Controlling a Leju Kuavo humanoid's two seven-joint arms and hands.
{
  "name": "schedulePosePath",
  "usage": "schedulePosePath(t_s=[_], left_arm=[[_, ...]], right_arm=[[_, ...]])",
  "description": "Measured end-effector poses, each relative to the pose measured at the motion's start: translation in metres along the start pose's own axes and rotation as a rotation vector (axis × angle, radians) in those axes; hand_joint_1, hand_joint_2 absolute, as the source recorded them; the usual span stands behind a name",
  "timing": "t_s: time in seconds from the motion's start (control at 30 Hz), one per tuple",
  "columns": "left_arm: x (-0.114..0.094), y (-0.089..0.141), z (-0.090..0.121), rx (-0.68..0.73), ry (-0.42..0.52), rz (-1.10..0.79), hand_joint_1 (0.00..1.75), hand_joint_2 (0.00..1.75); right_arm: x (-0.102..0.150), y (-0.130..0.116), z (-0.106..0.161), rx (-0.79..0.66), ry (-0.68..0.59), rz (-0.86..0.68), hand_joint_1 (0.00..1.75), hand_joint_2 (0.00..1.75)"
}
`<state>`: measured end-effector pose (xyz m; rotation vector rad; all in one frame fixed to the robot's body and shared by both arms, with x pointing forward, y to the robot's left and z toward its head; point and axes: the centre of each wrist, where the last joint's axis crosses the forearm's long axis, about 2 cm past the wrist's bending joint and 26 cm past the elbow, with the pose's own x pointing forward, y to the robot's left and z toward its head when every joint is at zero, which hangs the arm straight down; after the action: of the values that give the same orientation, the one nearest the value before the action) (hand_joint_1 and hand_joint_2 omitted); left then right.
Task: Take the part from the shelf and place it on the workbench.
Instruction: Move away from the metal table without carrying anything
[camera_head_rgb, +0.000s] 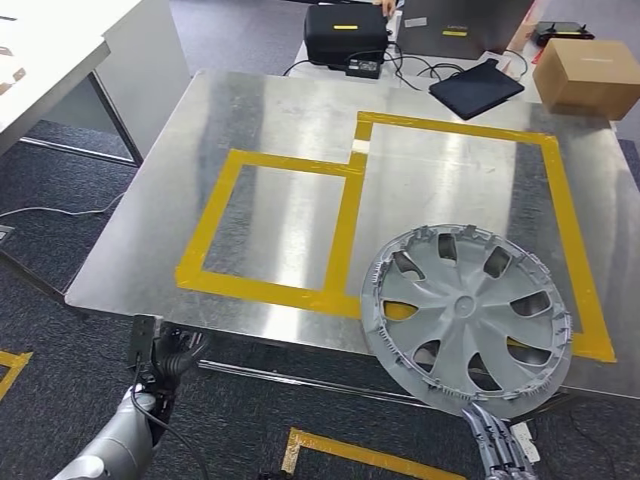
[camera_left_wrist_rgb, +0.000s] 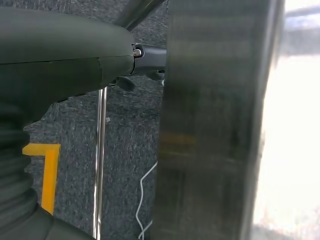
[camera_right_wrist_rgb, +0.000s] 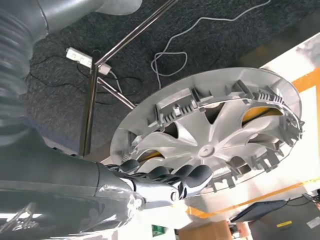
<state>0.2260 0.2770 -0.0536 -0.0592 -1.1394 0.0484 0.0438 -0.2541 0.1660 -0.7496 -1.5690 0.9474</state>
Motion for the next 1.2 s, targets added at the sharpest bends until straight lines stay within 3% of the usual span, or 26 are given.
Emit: schedulePosePath(t_s=[1.2], left_arm=[[0.006,0.024,-0.001,0.073,-0.004,0.070,0.00,0.00]], right_arm=[[-0.004,0.001,-0.009,-0.051,0.028,-0.088,0.00,1.75]])
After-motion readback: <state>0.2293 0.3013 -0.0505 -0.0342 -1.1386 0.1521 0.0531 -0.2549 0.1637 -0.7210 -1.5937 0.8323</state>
